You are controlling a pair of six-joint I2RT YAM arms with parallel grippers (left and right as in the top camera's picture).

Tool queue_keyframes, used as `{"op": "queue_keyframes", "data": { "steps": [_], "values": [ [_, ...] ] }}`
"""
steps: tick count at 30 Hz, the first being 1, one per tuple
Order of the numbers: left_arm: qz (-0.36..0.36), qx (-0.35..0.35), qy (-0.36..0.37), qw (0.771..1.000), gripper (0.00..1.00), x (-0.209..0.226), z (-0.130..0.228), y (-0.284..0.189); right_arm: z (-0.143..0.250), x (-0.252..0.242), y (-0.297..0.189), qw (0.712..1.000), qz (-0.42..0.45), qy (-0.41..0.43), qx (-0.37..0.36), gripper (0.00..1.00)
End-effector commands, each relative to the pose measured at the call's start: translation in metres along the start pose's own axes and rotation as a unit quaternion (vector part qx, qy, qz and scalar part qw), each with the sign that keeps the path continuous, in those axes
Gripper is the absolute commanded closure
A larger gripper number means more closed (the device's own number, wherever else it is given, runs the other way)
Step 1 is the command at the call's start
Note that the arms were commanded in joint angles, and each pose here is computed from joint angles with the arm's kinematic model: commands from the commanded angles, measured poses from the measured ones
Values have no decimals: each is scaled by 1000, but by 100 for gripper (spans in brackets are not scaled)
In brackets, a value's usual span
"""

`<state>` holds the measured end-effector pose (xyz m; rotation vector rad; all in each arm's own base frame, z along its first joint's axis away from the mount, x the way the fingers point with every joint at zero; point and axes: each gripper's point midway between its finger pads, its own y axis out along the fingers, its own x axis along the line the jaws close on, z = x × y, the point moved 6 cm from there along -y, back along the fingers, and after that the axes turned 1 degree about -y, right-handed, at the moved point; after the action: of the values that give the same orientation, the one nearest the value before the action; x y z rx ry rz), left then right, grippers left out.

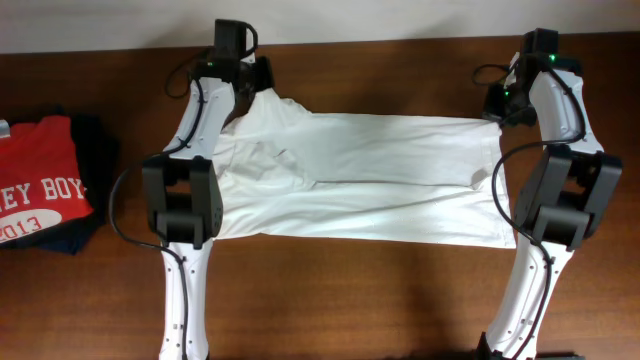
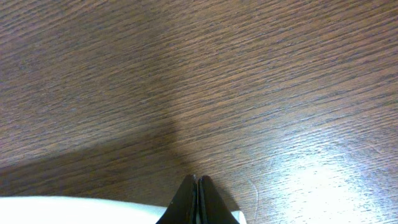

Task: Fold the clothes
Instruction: 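Fold the top edge down toward the hem with both grippers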

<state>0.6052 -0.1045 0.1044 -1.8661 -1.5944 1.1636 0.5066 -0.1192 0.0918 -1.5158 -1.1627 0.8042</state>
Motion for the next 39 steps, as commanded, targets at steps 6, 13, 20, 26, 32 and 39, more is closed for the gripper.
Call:
{"op": "queue_keyframes", "data": {
  "steps": [6, 13, 20, 26, 32, 39],
  "values": [
    [-25, 53, -13, 998, 100, -3, -9, -50, 2, -4, -18, 1000, 8, 6, 6, 96],
    [-79, 259, -19, 963, 100, 16, 60, -87, 45, -34, -55, 992, 22, 41, 121, 96],
    [-119, 279, -21, 953, 100, 27, 55, -145, 65, -43, -73, 981, 19, 58, 182, 96],
    [-151, 270, -14, 951, 100, 27, 49, -186, 67, -36, -91, 979, -4, 62, 193, 96],
    [-144, 248, -3, 958, 100, 23, 41, -207, 76, -35, -94, 974, -4, 59, 219, 95],
    [-186, 328, -6, 926, 100, 43, 81, -202, 76, -35, -95, 974, -7, 45, 220, 95]
  ]
}}
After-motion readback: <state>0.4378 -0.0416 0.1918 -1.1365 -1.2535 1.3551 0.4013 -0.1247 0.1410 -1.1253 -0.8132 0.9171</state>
